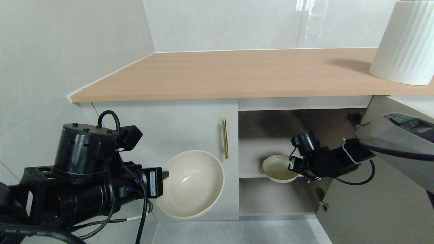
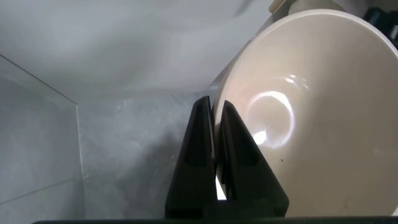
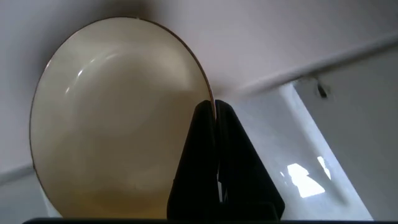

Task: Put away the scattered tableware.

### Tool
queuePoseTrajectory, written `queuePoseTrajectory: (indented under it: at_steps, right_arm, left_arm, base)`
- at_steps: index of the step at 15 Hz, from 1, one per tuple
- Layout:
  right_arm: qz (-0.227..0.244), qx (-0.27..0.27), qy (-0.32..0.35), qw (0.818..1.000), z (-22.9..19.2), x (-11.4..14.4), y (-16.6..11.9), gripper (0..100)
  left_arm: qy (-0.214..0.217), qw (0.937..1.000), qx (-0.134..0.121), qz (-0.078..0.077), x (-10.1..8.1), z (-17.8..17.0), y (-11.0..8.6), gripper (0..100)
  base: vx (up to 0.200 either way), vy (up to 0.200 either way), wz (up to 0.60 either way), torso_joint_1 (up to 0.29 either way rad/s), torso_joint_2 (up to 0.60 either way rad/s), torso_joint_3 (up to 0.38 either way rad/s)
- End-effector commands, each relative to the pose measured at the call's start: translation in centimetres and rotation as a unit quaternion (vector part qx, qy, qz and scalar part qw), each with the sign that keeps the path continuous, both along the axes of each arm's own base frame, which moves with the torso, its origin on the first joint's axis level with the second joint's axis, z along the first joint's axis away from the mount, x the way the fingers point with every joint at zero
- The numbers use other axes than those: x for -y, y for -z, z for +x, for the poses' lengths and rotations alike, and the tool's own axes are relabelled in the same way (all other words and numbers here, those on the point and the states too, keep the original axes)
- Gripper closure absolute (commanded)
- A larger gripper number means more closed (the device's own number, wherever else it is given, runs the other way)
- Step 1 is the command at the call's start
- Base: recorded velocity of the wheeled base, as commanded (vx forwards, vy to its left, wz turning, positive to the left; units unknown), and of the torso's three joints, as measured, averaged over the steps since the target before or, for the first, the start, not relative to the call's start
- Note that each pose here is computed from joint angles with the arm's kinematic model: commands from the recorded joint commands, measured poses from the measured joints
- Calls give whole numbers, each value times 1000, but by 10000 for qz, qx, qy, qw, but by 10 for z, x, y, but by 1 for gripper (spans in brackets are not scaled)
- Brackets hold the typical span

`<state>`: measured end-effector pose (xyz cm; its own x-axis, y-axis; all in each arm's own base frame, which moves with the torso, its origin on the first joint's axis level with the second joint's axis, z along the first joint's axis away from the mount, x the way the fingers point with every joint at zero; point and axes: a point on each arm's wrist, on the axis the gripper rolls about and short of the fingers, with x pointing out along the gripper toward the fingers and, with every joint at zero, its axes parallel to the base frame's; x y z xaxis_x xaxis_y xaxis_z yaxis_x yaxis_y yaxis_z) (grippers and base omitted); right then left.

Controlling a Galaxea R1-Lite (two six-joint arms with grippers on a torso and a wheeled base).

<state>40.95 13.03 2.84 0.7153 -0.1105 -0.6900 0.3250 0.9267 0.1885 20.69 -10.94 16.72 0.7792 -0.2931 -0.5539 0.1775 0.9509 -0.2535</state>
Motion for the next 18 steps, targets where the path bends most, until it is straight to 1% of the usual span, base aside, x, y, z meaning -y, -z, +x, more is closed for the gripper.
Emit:
queuePoseTrajectory:
  at_steps: [1, 3, 7, 14, 15, 18]
  right_arm:
    - [-93, -29, 124, 9999, 17, 1, 16, 100]
    - [-200, 94, 279, 9994, 29, 1, 14, 100]
    - [-322, 240, 530, 9978, 42, 3, 21, 100]
    - [-243, 382, 637, 9969, 47, 4, 17, 100]
    - [-248, 467, 690, 9962, 51, 4, 15, 100]
    - [-325, 495, 788, 9951, 54, 5, 19, 100]
  left_arm:
    - [-6, 10000, 4, -3, 0, 0, 0, 100]
    - [-6, 10000, -10, 4, 0, 0, 1, 100]
    - [-6, 9999, -90, 48, 2, 3, 5, 100]
    - [-11, 9999, -93, 42, 2, 3, 5, 100]
    - [-11, 9999, -93, 42, 2, 3, 5, 100]
    - [-11, 9999, -99, 46, 2, 3, 5, 100]
  base:
    - [0, 0, 0, 0, 0, 0]
    - [0, 0, 0, 0, 0, 0]
    - [0, 0, 0, 0, 0, 0]
    - [0, 0, 0, 0, 0, 0]
    - [0, 0, 0, 0, 0, 0]
    - [0, 0, 0, 0, 0, 0]
